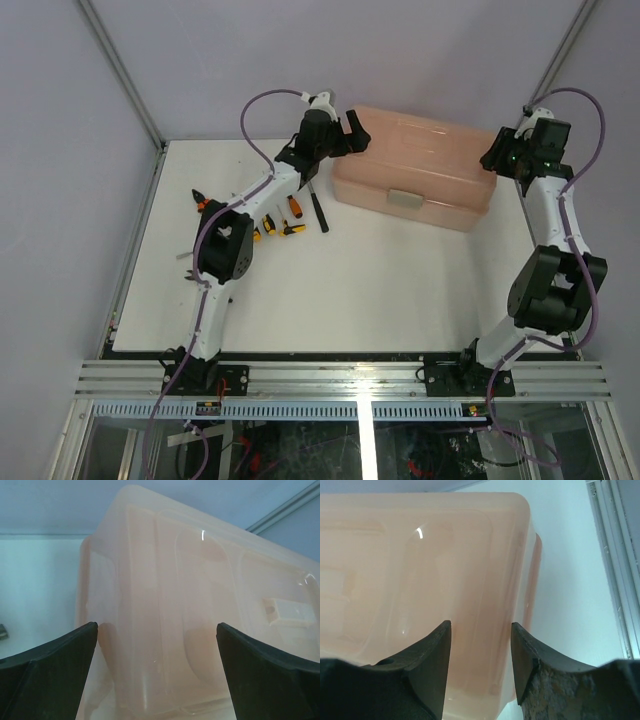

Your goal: Pack the tool kit

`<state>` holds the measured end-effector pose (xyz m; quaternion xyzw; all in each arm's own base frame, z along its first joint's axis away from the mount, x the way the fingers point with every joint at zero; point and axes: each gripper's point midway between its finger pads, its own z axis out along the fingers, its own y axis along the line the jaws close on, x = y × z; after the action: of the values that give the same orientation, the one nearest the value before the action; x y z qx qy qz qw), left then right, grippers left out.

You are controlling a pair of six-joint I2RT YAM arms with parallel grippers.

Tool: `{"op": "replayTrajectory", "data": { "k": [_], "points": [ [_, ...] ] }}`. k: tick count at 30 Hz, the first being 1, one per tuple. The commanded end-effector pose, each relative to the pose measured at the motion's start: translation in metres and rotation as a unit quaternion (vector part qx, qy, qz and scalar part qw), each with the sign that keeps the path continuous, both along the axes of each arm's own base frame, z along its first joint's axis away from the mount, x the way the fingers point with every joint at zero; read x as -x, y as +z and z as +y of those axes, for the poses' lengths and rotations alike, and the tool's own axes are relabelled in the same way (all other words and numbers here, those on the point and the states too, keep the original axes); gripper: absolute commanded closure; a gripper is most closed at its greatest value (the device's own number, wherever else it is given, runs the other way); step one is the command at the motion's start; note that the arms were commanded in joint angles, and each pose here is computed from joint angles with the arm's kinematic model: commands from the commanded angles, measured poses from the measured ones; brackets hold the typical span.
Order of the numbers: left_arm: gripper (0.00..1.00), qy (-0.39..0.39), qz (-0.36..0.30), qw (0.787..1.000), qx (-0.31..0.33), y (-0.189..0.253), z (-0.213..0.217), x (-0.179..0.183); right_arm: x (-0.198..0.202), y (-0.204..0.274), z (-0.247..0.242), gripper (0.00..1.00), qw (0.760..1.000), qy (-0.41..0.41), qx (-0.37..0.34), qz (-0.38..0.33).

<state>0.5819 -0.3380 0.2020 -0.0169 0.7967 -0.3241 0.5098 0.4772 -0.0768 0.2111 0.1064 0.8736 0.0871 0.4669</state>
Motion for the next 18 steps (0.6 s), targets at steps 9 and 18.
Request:
{"op": "replayTrajectory", "data": {
  "k": [9,18],
  "points": [
    [0.00,-0.088,0.045,0.992,-0.075,-0.059,-0.015,0.022,0.168,-0.100,0.131,0.56,0.952,0.126,-0.086,0.265],
    [0.00,-0.128,0.043,0.989,-0.066,-0.066,-0.028,0.025,0.227,-0.095,0.163,0.57,0.947,0.129,-0.115,0.269]
  ]
}}
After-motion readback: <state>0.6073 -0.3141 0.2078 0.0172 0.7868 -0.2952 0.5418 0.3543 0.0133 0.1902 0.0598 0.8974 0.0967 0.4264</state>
